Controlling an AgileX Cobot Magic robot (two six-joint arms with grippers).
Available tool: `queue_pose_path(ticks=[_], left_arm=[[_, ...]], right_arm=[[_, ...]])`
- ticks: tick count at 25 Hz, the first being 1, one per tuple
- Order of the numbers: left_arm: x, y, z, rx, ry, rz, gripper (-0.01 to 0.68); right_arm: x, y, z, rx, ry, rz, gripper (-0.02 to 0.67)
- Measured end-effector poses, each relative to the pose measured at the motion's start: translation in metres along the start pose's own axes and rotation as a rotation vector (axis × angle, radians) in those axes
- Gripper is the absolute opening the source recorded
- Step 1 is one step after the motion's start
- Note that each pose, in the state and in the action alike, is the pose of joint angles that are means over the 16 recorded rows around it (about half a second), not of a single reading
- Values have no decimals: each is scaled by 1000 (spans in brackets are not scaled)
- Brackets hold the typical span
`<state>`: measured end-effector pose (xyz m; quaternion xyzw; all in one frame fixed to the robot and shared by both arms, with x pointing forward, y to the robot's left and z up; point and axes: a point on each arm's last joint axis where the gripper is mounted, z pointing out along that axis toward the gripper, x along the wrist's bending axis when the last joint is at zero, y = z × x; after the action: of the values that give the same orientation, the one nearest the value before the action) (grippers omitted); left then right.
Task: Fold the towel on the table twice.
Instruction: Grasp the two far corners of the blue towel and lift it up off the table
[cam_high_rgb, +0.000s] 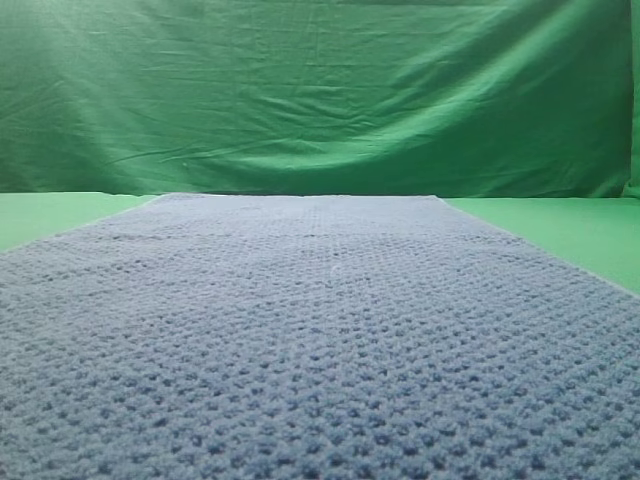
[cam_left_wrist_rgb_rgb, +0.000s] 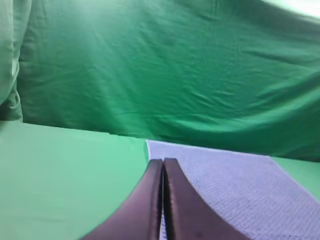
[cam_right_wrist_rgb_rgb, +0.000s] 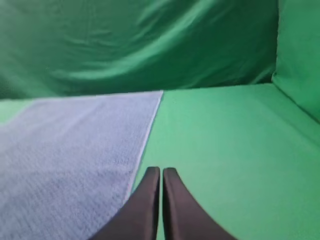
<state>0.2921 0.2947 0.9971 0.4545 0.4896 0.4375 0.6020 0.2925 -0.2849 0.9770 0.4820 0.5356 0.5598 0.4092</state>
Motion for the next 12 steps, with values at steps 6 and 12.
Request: queue_pose_path(ticks=[6,12], left_arm=[[-9,25,-1,66,-33,8,0],[-19,51,0,180,-68,10,0]], right_arm=[[4,36,-4,-89,20,85,0],[15,74,-2,-10,89,83,0]])
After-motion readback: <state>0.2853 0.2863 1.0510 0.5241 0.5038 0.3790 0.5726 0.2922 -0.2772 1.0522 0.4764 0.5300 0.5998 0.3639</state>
